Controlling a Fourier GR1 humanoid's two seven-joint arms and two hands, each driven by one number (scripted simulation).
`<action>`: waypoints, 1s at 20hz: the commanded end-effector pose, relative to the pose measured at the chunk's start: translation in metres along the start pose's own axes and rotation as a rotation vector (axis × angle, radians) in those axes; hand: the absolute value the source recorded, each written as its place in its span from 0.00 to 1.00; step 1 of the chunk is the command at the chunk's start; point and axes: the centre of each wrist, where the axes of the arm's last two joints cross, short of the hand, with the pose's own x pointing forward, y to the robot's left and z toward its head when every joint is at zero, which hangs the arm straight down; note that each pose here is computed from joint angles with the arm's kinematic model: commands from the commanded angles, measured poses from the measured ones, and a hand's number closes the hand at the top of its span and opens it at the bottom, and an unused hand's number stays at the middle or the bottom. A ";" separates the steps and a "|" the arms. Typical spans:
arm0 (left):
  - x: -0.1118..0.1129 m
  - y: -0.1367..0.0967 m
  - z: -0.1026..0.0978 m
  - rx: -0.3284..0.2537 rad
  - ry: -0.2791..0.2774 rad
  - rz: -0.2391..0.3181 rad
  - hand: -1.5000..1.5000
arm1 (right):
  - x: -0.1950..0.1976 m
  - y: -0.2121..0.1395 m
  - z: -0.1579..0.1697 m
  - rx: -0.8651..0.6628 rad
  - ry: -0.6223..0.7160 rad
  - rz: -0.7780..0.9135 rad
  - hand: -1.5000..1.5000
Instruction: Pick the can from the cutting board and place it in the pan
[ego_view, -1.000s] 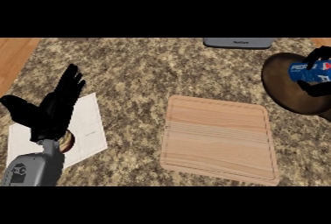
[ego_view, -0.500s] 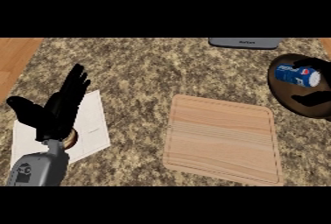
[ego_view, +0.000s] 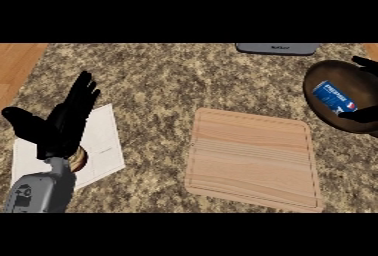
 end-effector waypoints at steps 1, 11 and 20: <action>-0.008 0.005 0.006 -0.007 0.004 -0.007 0.50 | -0.010 -0.024 0.013 -0.072 -0.004 -0.197 0.00; -0.002 0.000 0.000 0.026 -0.001 0.006 0.50 | -0.041 -0.095 0.078 -0.080 -0.048 -0.547 0.00; -0.006 0.015 0.007 0.039 0.001 0.003 0.50 | -0.057 -0.109 0.114 -0.068 -0.068 -0.576 0.00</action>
